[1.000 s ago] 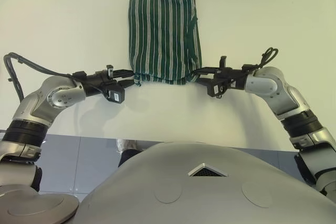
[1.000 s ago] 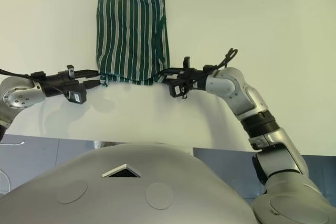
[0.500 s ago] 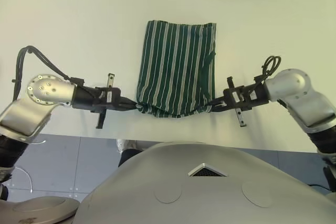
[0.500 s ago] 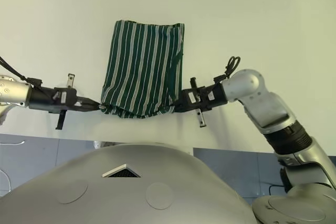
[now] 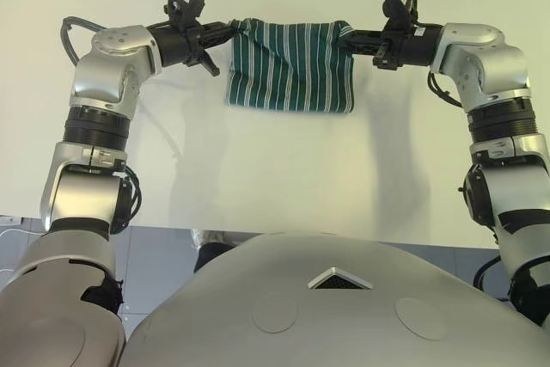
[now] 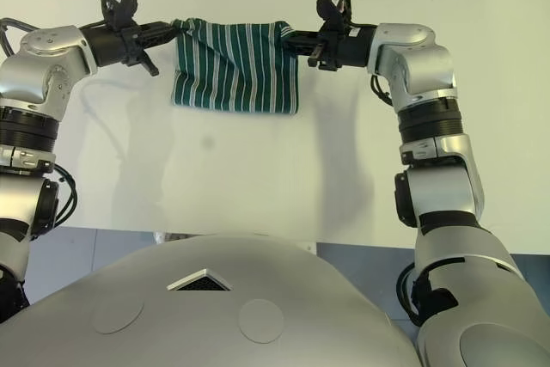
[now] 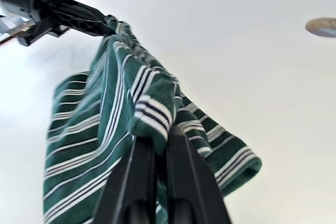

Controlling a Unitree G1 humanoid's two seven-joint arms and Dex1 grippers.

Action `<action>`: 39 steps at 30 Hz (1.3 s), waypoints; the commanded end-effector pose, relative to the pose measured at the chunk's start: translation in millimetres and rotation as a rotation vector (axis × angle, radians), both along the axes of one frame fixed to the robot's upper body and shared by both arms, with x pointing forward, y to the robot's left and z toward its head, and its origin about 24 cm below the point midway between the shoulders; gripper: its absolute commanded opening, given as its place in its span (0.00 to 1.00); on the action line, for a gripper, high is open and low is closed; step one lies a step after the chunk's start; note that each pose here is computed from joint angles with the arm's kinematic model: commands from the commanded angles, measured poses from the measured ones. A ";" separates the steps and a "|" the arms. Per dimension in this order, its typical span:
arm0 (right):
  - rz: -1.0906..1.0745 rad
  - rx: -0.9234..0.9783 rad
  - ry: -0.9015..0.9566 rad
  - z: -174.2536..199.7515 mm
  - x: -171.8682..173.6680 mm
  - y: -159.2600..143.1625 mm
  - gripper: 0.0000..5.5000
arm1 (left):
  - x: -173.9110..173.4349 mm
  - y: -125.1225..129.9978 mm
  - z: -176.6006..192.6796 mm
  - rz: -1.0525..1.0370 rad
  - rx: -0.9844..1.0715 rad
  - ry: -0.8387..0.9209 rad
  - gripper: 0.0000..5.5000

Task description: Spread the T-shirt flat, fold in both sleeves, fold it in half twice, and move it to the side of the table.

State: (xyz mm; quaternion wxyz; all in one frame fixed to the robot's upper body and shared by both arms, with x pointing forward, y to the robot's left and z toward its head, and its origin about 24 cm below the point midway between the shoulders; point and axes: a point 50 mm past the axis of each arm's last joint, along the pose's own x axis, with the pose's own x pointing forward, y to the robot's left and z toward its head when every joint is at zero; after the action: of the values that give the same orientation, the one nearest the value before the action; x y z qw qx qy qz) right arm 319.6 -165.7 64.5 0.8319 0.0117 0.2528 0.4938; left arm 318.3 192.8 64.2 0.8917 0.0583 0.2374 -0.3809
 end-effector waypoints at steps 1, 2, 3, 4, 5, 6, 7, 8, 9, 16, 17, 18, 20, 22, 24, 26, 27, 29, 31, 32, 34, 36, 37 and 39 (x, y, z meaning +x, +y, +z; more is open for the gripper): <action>-0.119 -0.066 -0.106 7.1 15.8 -4.4 0.16 | 9.0 -5.1 -1.6 0.081 0.013 -0.031 0.08; -0.176 -0.106 -0.178 10.4 21.0 -8.9 0.16 | 10.9 -2.2 -1.1 0.124 0.021 -0.052 0.09; -0.233 -0.121 -0.272 19.0 27.3 -12.0 0.16 | 13.6 5.6 1.1 0.192 0.043 -0.089 0.09; -0.268 -0.095 -0.346 29.3 31.4 -9.9 0.16 | 15.6 16.6 4.7 0.277 0.064 -0.138 0.09; -0.279 -0.062 -0.391 36.0 33.3 -3.9 0.16 | 15.7 27.1 7.4 0.348 0.079 -0.179 0.09; -0.246 -0.043 -0.407 34.9 31.9 10.0 0.16 | 13.0 38.1 7.3 0.408 0.097 -0.211 0.09; -0.175 -0.015 -0.379 26.3 26.0 31.3 0.13 | 9.0 46.4 5.6 0.461 0.091 -0.228 0.10; -0.091 0.016 -0.338 16.0 16.9 54.7 0.11 | 4.5 50.3 3.7 0.488 0.077 -0.241 0.10; -0.031 0.044 -0.295 8.4 8.7 71.9 0.07 | 2.3 51.6 3.0 0.503 0.062 -0.252 0.10; -0.042 -0.081 0.061 -59.2 -23.6 113.9 0.00 | -7.6 45.4 3.0 0.543 -0.013 -0.275 0.00; -0.163 -0.143 0.132 -73.0 -20.8 98.5 0.00 | -8.9 47.0 5.4 0.549 -0.013 -0.283 0.00; -0.279 -0.186 0.188 -83.6 -19.5 81.8 0.00 | -9.9 47.6 7.5 0.552 -0.011 -0.290 0.00; -0.722 -0.275 0.265 -105.6 -27.3 3.6 0.00 | -18.0 47.7 11.4 0.557 -0.004 -0.312 0.00; -1.132 -0.353 0.308 -112.5 -67.8 -80.0 0.00 | -30.1 46.1 12.3 0.571 0.003 -0.330 0.00; -1.366 -0.459 0.309 -105.0 -119.6 -134.2 0.00 | -46.8 47.5 7.4 0.617 0.003 -0.325 0.00; -1.527 -0.541 0.301 -92.2 -150.8 -164.9 0.00 | -59.3 47.6 -1.1 0.642 0.010 -0.308 0.00; -1.572 -0.554 0.286 -85.4 -151.8 -174.5 0.00 | -63.5 46.9 -3.7 0.658 0.008 -0.307 0.00; -1.590 -0.553 0.230 -72.3 -135.8 -186.1 0.00 | -67.2 41.2 -6.9 0.696 -0.014 -0.312 0.00; -1.571 -0.545 0.149 -58.9 -113.8 -187.6 0.00 | -67.2 31.0 -7.8 0.715 -0.044 -0.325 0.00; -1.538 -0.537 0.084 -50.5 -100.1 -184.0 0.00 | -66.5 25.5 -7.9 0.721 -0.059 -0.331 0.00; -1.442 -0.515 -0.163 -17.1 -66.2 -166.9 0.00 | -64.1 19.0 -7.0 0.738 -0.087 -0.341 0.00; -1.337 -0.470 -0.434 22.1 -40.7 -145.9 0.00 | -59.9 12.1 -3.9 0.727 -0.111 -0.357 0.00; -1.298 -0.450 -0.534 36.2 -32.0 -136.5 0.00 | -58.5 8.7 -2.3 0.722 -0.121 -0.367 0.00; -1.256 -0.413 -0.645 51.8 -17.1 -120.1 0.00 | -55.7 3.5 0.6 0.728 -0.135 -0.388 0.00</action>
State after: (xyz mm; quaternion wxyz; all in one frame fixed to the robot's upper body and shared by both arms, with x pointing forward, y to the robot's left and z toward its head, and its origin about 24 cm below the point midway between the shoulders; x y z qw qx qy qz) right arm 292.6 -296.6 105.3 0.9752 -0.1297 0.0585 -0.1697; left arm 258.4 200.4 57.6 0.9969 -0.0219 0.0641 -0.0411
